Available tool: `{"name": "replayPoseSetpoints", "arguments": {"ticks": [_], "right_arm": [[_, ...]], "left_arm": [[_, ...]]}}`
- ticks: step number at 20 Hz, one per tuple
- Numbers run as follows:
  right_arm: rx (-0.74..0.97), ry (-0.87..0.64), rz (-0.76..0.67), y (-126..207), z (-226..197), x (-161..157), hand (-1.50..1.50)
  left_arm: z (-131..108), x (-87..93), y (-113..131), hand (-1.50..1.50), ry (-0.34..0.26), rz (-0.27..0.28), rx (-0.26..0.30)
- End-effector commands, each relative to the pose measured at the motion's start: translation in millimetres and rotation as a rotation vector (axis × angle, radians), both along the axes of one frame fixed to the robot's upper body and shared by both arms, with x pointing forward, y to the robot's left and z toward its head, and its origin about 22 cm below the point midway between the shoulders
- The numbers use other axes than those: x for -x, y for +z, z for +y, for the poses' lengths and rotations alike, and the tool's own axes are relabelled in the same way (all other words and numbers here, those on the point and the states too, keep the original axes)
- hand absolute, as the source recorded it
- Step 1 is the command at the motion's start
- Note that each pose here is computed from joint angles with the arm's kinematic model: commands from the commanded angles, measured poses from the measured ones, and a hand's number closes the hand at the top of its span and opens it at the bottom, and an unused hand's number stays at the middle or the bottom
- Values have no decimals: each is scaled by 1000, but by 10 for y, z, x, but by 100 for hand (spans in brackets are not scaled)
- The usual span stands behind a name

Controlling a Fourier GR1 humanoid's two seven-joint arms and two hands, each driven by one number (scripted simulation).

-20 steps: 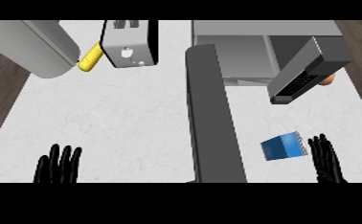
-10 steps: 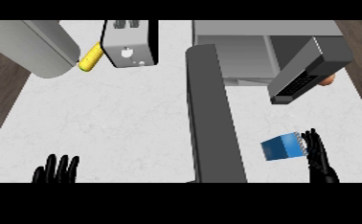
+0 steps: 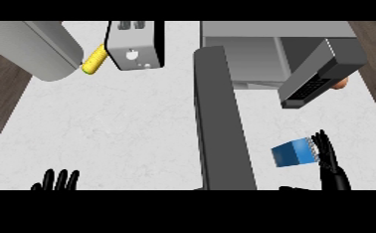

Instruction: Pick up the milk, place it into the microwave and close the microwave

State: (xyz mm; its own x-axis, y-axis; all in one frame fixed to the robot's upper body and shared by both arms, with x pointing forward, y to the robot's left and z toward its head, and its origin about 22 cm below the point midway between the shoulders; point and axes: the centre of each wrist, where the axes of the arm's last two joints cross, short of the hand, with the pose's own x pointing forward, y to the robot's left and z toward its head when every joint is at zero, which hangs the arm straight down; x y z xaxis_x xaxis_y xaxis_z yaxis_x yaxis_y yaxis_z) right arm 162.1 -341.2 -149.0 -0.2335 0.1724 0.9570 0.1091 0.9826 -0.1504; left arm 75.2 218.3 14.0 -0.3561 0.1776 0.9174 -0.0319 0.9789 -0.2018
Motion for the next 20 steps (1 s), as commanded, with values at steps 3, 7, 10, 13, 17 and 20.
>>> {"name": "replayPoseSetpoints", "arguments": {"ticks": [3, 7, 10, 13, 17, 20], "right_arm": [[7, 34, -59, -109, -87, -30, -150], [-14, 92, -112, -83, 232, -200, -150], [-20, 95, -87, -124, 132, -114, -150], [-52, 71, -63, -85, 163, -234, -150], [-54, 58, -67, -56, 2, -283, -150], [-22, -6, -96, -157, 214, -235, -150]], "left_arm": [[39, 123, 59, -150, -3, -5, 18], [61, -19, -96, -150, 16, 8, 6], [-42, -75, -91, -150, 0, 5, -5], [-126, 43, -94, -150, -13, 6, 10], [134, -2, -139, -150, 12, -12, 4], [4, -86, -81, -150, 1, 5, 24]]}}
